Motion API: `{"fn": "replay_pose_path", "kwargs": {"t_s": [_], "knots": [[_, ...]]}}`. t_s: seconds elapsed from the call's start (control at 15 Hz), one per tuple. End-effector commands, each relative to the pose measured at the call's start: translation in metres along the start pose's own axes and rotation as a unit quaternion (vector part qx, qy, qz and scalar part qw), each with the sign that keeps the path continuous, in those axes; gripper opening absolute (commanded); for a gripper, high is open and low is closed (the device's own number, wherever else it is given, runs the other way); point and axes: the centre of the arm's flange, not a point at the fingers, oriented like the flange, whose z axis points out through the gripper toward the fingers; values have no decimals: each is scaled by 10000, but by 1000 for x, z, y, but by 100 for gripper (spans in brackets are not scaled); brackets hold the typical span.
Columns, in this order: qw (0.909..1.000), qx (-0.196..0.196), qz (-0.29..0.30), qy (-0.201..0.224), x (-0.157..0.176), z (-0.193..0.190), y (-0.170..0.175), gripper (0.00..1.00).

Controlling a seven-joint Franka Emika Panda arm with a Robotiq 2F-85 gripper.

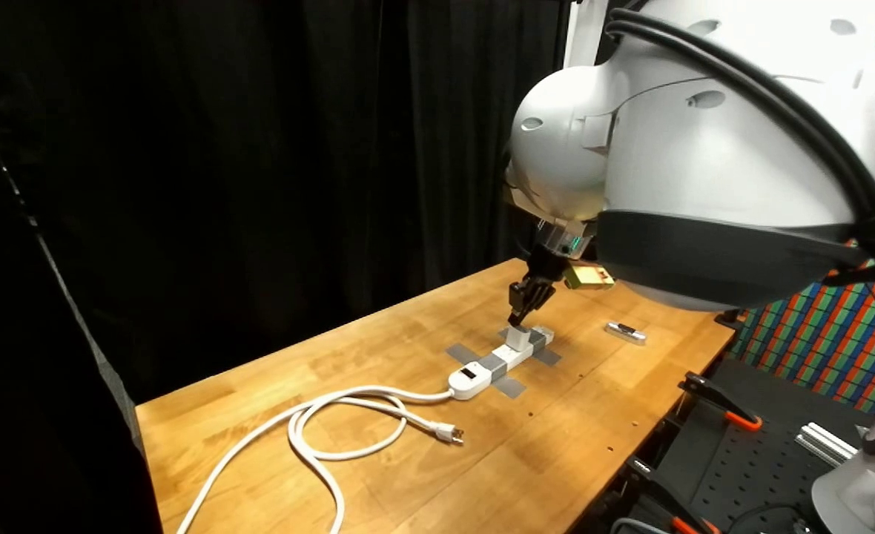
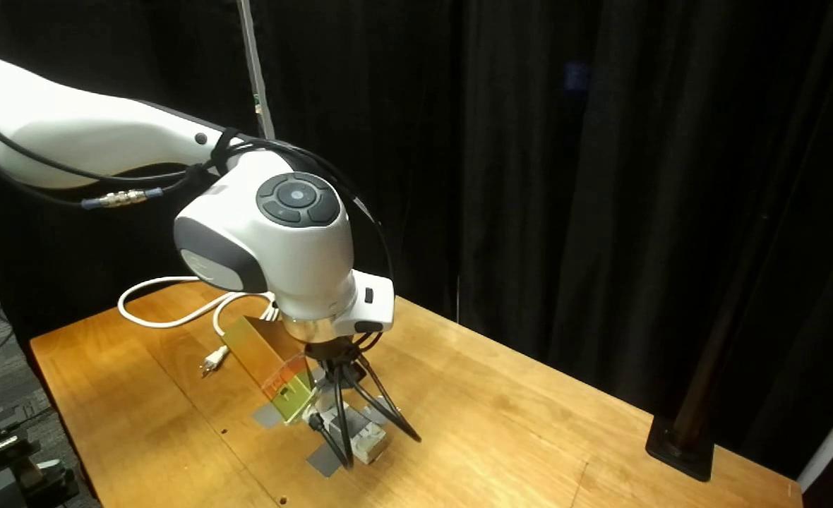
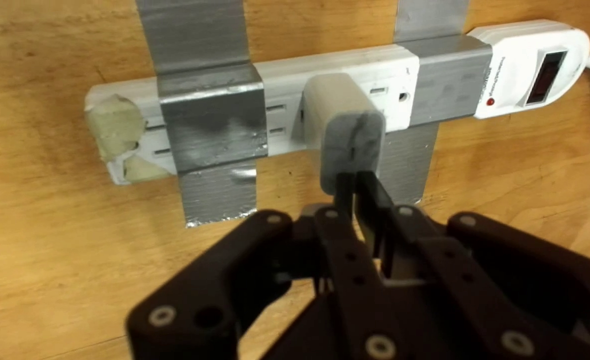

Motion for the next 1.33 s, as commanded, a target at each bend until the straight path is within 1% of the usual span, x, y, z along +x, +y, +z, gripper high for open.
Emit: {"fn": "replay_pose_path", "kwargs": {"t_s": [0.0, 0.07, 0.27, 0.4, 0.67, 0.87, 0.93, 1.0, 1.07, 1.13, 1.27], "knots": [[9988, -242, 194, -370, -10, 29, 16, 10], [9982, -205, 313, -462, -14, 32, 17, 10], [9956, -298, 692, -557, -32, 51, 25, 8], [9935, -269, 924, -606, -40, 59, 28, 8], [9895, -153, 1308, -593, -46, 60, 26, 8], [9879, -99, 1433, -592, -48, 62, 26, 9], [9880, -97, 1424, -592, -48, 63, 25, 21], [9895, -89, 1375, -446, -45, 61, 23, 34], [9909, -10, 1311, -305, -40, 55, 20, 36], [9915, 31, 1283, -213, -37, 52, 18, 40], [9933, 116, 1146, -52, -33, 53, 10, 56]]}}
